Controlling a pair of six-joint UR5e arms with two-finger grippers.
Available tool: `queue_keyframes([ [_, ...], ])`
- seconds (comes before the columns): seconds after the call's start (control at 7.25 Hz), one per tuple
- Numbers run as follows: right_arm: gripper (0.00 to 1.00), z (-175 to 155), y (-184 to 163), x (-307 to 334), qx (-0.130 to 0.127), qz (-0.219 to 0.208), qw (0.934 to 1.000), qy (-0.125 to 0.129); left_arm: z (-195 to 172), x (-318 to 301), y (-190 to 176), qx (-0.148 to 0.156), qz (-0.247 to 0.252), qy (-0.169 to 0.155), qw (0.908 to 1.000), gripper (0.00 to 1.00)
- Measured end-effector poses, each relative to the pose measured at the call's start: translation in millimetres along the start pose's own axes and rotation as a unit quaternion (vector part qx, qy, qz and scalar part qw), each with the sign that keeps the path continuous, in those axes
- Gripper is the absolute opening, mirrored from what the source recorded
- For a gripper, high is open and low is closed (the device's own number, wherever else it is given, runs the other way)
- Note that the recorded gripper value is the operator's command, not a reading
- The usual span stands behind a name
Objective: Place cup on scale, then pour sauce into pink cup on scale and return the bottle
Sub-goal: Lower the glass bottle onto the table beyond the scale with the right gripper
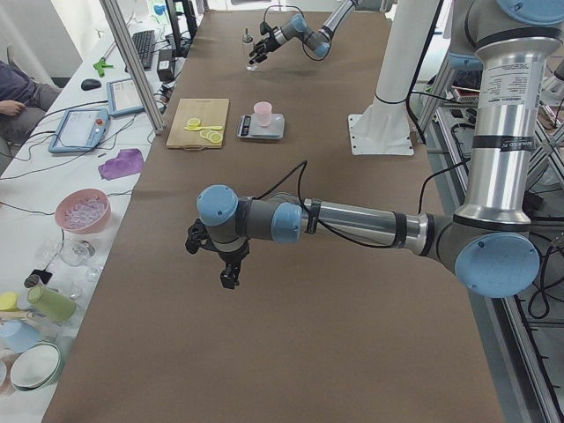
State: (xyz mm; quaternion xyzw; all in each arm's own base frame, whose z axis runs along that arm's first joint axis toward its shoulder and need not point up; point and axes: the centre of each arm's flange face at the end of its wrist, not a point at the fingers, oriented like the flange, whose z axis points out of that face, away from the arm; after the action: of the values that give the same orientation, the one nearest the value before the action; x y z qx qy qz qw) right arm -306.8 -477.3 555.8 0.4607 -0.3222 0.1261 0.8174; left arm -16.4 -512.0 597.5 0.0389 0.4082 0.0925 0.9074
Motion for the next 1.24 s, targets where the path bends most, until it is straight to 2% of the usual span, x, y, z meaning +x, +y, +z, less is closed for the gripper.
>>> queue_keyframes([
  [1.24,0.00,8,16,9,-0.010,0.000,0.9998,0.014,-1,1,-2,0.004,0.003,0.000,1.0000,0.99],
])
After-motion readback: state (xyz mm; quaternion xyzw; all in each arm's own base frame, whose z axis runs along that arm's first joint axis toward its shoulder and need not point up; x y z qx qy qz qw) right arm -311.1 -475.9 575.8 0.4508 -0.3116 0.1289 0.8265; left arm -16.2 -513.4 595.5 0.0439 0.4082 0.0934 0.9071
